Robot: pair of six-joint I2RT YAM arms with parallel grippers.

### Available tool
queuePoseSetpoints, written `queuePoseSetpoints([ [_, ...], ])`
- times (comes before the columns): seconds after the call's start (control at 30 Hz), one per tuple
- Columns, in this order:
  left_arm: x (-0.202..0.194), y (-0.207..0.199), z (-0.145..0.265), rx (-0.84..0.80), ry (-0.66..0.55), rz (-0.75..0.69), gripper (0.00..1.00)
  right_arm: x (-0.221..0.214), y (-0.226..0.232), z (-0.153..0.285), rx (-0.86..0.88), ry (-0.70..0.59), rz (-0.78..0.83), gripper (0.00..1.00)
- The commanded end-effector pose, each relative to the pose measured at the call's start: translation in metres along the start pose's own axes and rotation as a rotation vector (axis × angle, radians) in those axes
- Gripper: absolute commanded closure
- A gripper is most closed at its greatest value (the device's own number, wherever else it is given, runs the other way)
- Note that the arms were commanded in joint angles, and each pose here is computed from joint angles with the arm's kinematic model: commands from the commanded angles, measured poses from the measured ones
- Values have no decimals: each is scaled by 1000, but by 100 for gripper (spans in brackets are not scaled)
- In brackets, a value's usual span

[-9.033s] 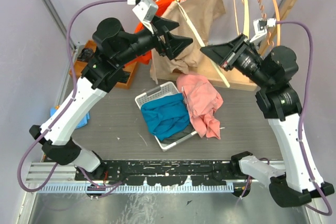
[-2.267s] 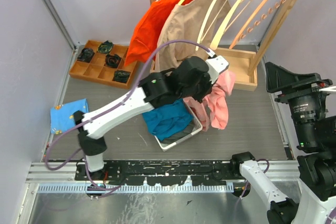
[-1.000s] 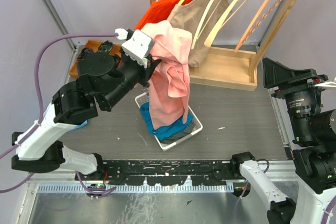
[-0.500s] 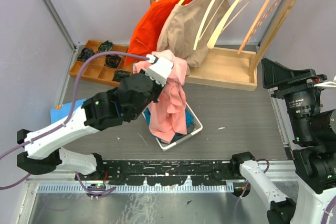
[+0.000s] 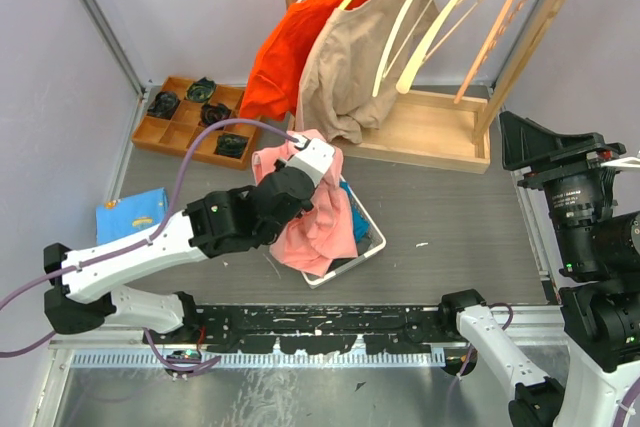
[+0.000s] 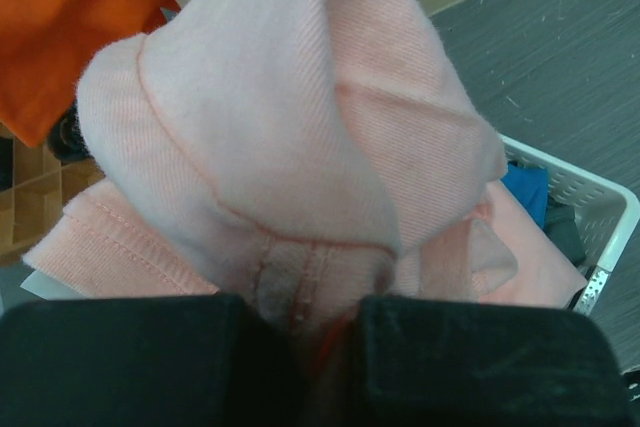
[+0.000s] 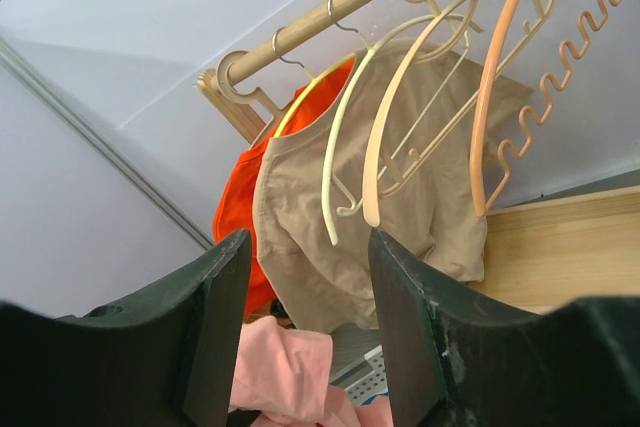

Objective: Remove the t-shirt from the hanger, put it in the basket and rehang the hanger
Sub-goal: Place the T-shirt in the bin.

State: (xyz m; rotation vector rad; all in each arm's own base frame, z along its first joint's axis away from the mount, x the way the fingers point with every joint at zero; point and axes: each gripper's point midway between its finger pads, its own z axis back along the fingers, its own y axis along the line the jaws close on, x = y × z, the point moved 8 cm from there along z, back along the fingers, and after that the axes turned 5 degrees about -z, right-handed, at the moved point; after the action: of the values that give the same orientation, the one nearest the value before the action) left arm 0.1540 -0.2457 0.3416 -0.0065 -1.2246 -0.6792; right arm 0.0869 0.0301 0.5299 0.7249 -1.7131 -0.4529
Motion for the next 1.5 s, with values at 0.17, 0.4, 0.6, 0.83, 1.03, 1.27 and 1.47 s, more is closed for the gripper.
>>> queuePoseSetpoints([
  [0.17,-44,-48,-30,-94,136,96,100,6,5,3,30,-27,-6,44],
  [0.4,-80,-86,-61,-174,300,183,100,6,6,3,34,-25,-5,44],
  [0.6,-102,-103,-88,-259,415,322,100,11,9,5,34,-32,10,44],
  [0.83,-128,-121,-106,-298,483,357,100,15,10,7,31,-34,23,44],
  [1.03,-133,-119,-107,-274,499,350,100,15,10,6,27,-31,35,44],
  [1.27,-102,-100,-92,-246,470,321,95,12,9,2,25,-7,54,44],
  [1.47,-60,-72,-70,-221,382,320,48,6,7,-3,36,9,57,44],
])
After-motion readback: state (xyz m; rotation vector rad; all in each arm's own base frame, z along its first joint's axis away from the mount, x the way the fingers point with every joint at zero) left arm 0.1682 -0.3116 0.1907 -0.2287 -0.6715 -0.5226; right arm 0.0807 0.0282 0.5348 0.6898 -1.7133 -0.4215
